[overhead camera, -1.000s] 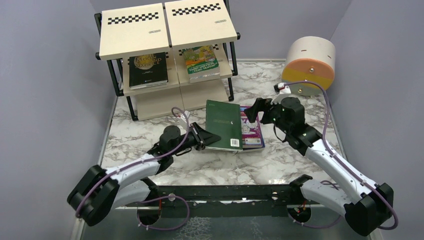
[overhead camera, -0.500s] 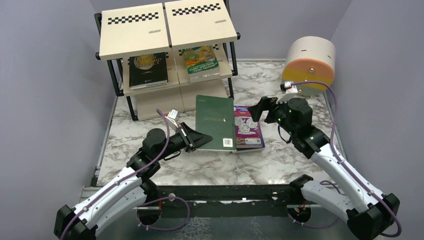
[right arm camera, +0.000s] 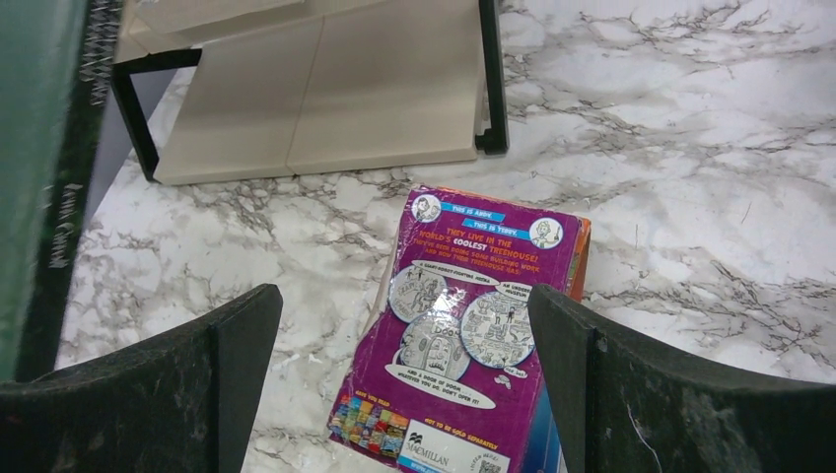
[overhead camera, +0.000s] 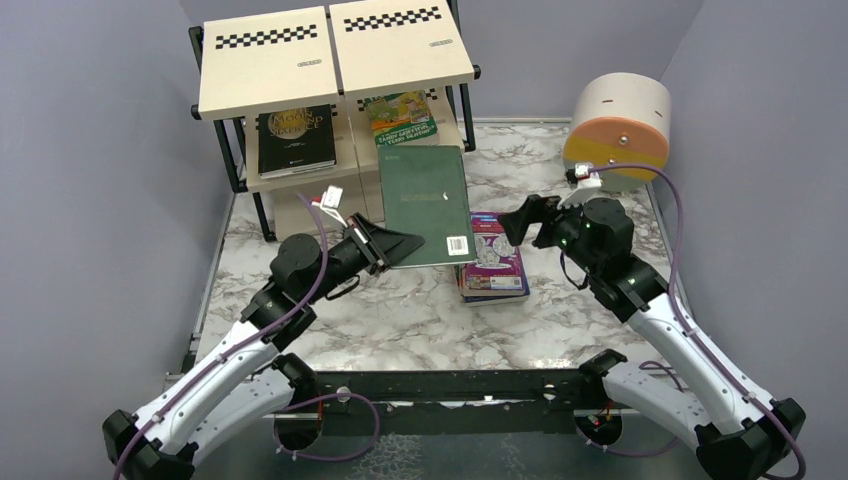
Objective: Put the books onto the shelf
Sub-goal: Pick up the book from the center of the board.
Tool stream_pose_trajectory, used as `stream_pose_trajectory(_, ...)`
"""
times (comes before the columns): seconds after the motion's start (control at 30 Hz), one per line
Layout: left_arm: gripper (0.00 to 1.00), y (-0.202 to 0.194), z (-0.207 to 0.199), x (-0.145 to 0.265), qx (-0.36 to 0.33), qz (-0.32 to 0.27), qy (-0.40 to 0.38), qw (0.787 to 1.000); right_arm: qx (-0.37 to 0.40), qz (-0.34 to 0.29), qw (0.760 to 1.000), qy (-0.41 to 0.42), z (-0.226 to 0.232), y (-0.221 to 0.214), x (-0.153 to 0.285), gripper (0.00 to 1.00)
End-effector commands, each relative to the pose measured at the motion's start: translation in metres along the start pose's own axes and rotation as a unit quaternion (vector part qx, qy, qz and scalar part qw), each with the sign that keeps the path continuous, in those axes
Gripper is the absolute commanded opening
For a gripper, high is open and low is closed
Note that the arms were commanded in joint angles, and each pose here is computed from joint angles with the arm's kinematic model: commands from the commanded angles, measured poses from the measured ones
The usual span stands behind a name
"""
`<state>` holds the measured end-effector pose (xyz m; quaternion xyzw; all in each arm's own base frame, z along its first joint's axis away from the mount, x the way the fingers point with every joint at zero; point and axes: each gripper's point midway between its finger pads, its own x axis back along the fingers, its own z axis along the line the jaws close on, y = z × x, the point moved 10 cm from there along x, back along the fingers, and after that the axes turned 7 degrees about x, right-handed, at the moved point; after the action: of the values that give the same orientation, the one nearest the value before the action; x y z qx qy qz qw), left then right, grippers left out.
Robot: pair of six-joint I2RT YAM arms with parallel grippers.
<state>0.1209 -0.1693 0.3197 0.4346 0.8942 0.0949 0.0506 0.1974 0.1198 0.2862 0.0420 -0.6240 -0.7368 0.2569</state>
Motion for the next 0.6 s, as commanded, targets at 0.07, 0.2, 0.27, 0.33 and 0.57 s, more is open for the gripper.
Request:
stream_pose_trajectory(0.07, 0.00, 0.015, -0.038, -0.023, -0.018, -0.042, -0.090, 0.995, 0.001, -0.024, 0.999, 0.022, 0.006, 0.014, 0.014, 0.94)
stream_pose_trajectory(0.2, 0.00, 0.022, -0.045, -0.034, -0.024, -0.062, -0.091, 0.994, 0.000, -0.027, 0.999, 0.030, 0.007, 0.014, 0.017, 0.94)
stream_pose_trajectory(0.27, 0.00, 0.026, -0.050, -0.039, -0.030, -0.072, -0.095, 0.992, -0.001, -0.028, 0.999, 0.033, 0.007, 0.013, 0.017, 0.94)
stream_pose_trajectory(0.33, 0.00, 0.028, -0.052, -0.046, -0.032, -0.075, -0.093, 0.992, -0.001, -0.027, 0.999, 0.035, 0.007, 0.011, 0.017, 0.94)
stream_pose_trajectory(0.57, 0.00, 0.033, -0.050, -0.076, -0.022, -0.063, -0.091, 0.994, 0.006, -0.029, 0.999, 0.035, 0.006, 0.010, 0.017, 0.94)
